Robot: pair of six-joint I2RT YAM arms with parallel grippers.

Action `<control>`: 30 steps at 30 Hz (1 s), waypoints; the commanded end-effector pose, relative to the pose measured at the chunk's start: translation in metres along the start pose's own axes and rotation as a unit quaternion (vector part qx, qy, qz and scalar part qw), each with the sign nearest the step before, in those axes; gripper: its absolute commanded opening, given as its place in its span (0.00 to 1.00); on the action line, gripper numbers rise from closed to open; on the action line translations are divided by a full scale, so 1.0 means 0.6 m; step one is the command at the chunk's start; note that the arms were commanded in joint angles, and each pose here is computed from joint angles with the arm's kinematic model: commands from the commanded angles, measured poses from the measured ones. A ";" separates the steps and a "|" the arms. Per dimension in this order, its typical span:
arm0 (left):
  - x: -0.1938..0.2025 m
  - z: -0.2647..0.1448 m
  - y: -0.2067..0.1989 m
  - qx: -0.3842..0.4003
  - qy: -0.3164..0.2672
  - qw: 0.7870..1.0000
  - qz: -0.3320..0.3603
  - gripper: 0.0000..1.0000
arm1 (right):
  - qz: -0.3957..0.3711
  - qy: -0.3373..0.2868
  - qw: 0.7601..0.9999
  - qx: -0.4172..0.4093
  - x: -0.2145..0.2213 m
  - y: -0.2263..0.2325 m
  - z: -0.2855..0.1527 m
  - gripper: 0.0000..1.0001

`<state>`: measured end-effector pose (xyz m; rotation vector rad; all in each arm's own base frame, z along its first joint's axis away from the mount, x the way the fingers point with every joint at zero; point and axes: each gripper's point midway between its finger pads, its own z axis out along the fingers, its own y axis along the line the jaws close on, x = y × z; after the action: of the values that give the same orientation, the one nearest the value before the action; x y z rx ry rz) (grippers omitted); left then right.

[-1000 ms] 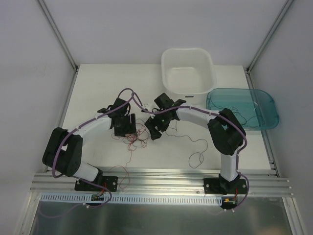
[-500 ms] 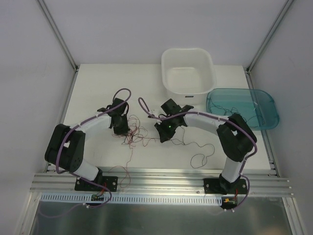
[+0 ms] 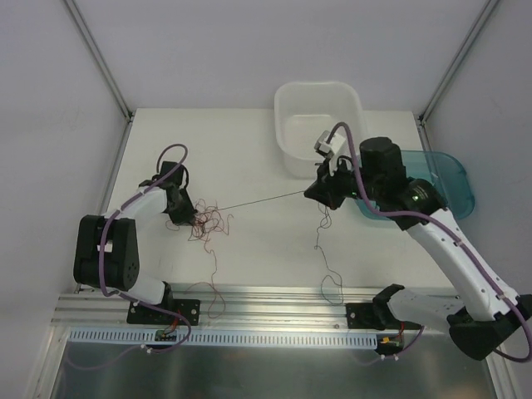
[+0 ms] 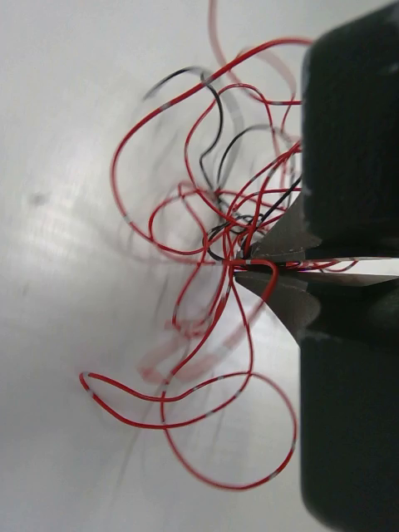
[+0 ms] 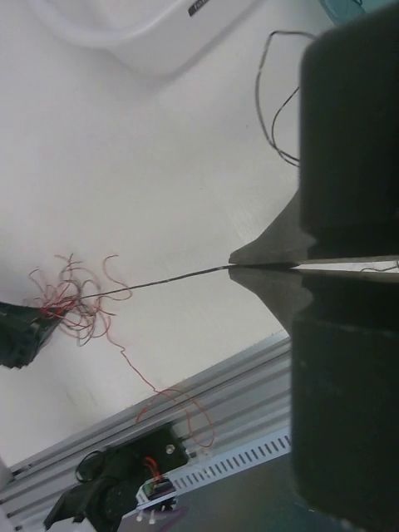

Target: Untangle the cables

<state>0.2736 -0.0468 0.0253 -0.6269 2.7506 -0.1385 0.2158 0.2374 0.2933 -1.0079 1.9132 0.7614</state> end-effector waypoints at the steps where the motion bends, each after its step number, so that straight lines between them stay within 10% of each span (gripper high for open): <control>1: -0.033 -0.009 0.013 -0.009 -0.008 1.000 -0.012 0.00 | 0.003 -0.058 0.998 0.030 -0.056 0.006 -0.075 0.00; 10: -0.078 -0.030 0.024 0.007 -0.019 1.000 -0.017 0.04 | -0.003 -0.189 0.972 0.136 -0.174 -0.010 -0.216 0.01; 25: -0.052 -0.088 0.054 0.016 -0.074 0.997 0.005 0.15 | 0.017 -0.194 0.974 0.114 -0.207 -0.014 -0.198 0.01; 30: -0.074 -0.086 0.086 -0.028 -0.082 0.996 -0.010 0.35 | -0.004 -0.238 0.963 0.129 -0.252 -0.003 -0.246 0.01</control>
<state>0.2769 -0.0043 0.0789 -0.6180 2.5928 -0.1635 0.2210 0.1867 0.4402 -0.6541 1.7034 0.6827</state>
